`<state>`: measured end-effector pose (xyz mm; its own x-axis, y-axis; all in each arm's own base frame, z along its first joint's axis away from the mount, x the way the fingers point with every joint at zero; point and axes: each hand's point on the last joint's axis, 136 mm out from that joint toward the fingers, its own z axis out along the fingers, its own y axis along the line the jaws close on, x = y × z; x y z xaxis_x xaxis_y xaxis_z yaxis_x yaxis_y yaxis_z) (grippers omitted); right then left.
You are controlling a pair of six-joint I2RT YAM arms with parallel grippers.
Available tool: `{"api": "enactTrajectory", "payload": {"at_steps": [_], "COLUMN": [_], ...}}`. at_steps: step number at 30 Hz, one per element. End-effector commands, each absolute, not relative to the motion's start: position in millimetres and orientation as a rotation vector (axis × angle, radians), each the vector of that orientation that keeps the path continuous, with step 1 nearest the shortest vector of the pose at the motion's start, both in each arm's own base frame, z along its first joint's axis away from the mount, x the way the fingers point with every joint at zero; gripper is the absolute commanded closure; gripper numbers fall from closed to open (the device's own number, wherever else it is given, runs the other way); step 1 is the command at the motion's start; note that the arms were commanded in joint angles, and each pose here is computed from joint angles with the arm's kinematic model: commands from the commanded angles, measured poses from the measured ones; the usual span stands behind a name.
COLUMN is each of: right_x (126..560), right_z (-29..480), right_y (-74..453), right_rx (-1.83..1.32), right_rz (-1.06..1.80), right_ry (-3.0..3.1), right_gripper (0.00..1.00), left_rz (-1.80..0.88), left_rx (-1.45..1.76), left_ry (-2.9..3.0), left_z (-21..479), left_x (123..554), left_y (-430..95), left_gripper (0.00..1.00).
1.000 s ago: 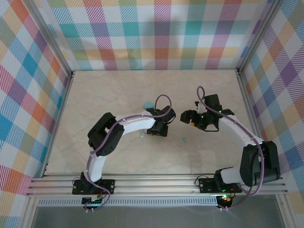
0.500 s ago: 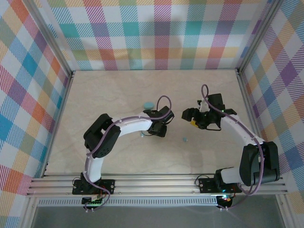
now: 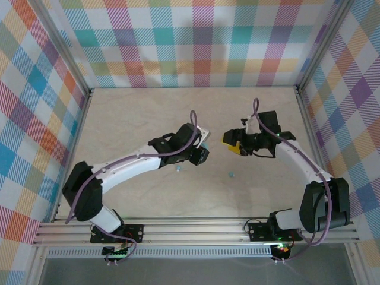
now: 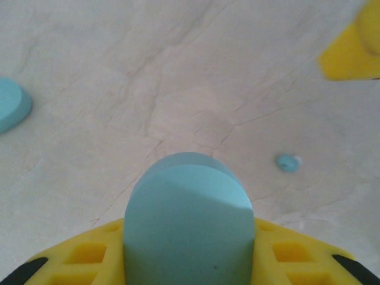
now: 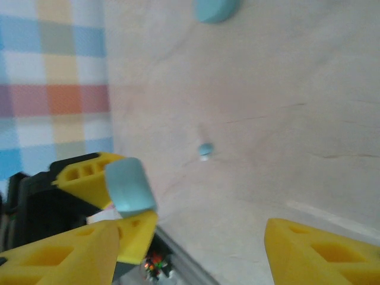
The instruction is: Insert the wireless bluetooth earbuds into the charging case
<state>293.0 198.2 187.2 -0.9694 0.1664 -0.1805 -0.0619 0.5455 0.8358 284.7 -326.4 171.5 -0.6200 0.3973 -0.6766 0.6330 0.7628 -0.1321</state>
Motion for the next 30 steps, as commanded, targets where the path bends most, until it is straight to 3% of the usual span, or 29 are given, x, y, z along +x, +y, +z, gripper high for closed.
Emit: {"api": "enactTrajectory", "payload": {"at_steps": [1,6,15,30], "right_x": [279.8,268.7,241.2,234.8], "right_z": [236.7,252.8,262.8,238.2], "right_y": [223.2,228.6,246.8,255.1], "right_rx": [-0.086,-0.124,-0.284,-0.299], "right_rz": [1.577,1.615,1.703,1.658], "right_ry": [2.445,2.41,2.415,2.546], "right_gripper": [0.33,0.33,0.33,0.37], "left_rz": [-0.562,-0.624,-0.72,-0.779], "left_rx": [0.886,0.972,1.016,1.061], "left_ry": [2.171,2.122,2.062,2.014], "left_z": [201.6,215.9,232.5,252.3], "left_x": [275.3,262.6,250.6,242.2], "left_y": [-329.8,-331.0,-338.3,-343.8], "left_gripper": [0.75,0.81,0.81,0.83]}}
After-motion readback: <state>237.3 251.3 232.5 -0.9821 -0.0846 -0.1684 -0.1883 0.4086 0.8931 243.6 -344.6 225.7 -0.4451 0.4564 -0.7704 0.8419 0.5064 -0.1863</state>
